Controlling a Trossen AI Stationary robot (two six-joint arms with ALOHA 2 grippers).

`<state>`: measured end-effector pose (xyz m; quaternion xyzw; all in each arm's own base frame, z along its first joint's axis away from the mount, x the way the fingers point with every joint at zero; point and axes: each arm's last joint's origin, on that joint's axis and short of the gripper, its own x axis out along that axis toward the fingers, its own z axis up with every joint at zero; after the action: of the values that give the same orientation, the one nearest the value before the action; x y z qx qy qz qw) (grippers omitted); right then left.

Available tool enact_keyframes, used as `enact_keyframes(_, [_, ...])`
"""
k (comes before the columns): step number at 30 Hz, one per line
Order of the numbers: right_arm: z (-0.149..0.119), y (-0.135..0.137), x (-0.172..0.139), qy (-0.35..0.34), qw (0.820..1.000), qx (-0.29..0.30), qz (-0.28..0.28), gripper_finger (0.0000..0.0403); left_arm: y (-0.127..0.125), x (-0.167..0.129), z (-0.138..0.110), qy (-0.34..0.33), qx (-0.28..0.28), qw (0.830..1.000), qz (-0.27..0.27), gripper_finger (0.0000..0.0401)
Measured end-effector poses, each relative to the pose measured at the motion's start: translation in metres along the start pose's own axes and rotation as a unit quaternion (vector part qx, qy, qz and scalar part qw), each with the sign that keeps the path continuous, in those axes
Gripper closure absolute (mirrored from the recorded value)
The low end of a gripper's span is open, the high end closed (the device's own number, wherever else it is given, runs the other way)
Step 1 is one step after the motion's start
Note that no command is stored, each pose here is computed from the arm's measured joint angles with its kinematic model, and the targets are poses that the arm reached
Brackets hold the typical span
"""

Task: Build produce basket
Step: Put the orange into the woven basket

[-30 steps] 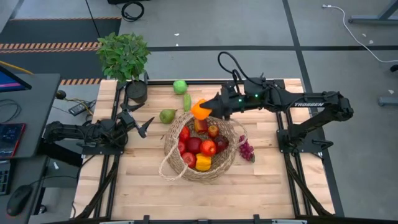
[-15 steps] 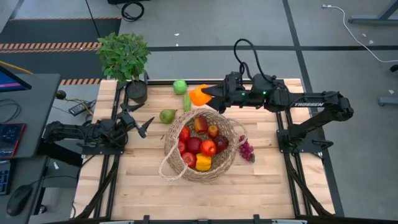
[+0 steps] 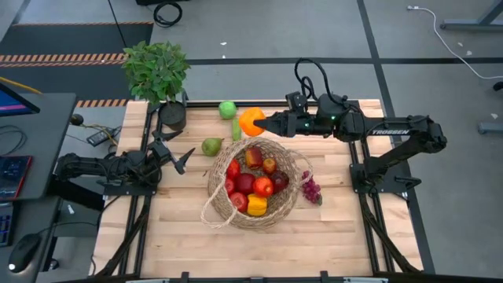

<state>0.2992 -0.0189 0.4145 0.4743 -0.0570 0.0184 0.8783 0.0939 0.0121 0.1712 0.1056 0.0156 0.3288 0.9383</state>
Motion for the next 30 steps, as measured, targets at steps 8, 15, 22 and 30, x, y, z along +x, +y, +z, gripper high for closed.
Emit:
enact_keyframes(8, [-0.004,0.001,0.000,0.028,0.999,-0.041,0.010,0.0064,0.000,0.000,0.000,0.000,0.000,1.000,0.000,0.0013])
enact_keyframes(15, [-0.022,0.007,0.000,0.111,0.989,-0.086,0.053,0.0063,0.000,0.000,0.000,0.000,0.000,1.000,0.000,0.0013])
enact_keyframes(22, [-0.048,0.011,-0.003,0.171,0.979,-0.108,0.033,0.0063,0.000,0.000,0.000,0.000,0.000,1.000,0.000,0.0013])
enact_keyframes(30, [-0.084,0.015,-0.012,0.176,0.964,-0.184,-0.075,0.0063,0.000,0.000,0.000,0.000,0.000,1.000,0.000,0.0013])
